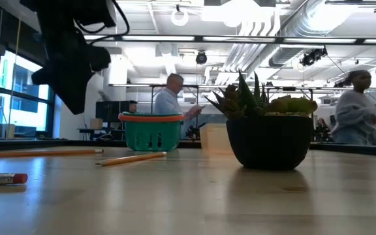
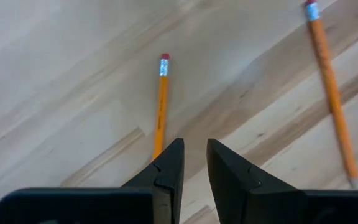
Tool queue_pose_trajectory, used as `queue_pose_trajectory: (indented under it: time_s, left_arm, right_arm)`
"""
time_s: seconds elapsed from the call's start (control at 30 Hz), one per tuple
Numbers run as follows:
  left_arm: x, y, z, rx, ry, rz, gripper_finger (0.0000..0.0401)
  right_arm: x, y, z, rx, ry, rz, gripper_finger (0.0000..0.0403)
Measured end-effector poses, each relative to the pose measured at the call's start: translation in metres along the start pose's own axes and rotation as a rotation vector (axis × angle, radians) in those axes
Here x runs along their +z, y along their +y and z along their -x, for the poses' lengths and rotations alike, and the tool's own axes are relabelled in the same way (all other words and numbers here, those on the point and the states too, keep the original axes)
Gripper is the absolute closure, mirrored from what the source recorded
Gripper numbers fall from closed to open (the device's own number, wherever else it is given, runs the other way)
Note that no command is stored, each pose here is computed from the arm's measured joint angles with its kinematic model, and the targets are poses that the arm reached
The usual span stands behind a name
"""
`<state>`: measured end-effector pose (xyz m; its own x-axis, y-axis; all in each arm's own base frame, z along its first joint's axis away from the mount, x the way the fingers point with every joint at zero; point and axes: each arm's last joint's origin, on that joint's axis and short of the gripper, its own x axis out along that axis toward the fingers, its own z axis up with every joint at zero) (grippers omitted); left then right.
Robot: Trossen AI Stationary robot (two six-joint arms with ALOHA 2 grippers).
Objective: Sort pens & pencils
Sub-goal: Put the middle left pencil into the green bin
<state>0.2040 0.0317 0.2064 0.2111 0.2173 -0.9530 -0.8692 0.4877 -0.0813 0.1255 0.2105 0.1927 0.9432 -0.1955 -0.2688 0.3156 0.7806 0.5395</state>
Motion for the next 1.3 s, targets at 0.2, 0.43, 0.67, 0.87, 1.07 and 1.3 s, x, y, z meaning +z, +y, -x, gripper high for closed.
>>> queue_pose_trajectory:
  time_s: [0.2, 0.43, 0.67, 0.87, 1.07, 1.3]
  left_arm:
    - [0.001, -0.001, -0.007, 0.011, 0.031, 0.008, 0.0343]
    - [-0.001, 0.001, -0.007, 0.014, 0.083, -0.021, 0.0343]
    - [-0.004, 0.0, -0.012, 0.033, 0.143, -0.058, 0.0343]
    - [-0.003, -0.001, -0.014, 0.039, 0.141, -0.084, 0.0343]
    - [-0.003, -0.001, -0.019, 0.082, 0.132, -0.122, 0.0343]
    - [-0.003, -0.004, -0.03, 0.115, 0.154, -0.162, 0.0343]
  right_arm:
    - [0.0, 0.002, 0.002, 0.011, 0.003, -0.014, 0.0306]
    - [-0.001, 0.001, 0.002, 0.013, 0.005, -0.003, 0.0306]
    - [-0.001, 0.0, 0.002, 0.007, 0.005, 0.014, 0.0306]
    - [-0.001, 0.0, 0.002, 0.007, 0.005, 0.01, 0.0306]
    - [-0.001, 0.0, 0.002, 0.008, 0.005, 0.006, 0.0306]
    - [-0.001, 0.0, 0.002, 0.009, 0.005, 0.002, 0.0306]
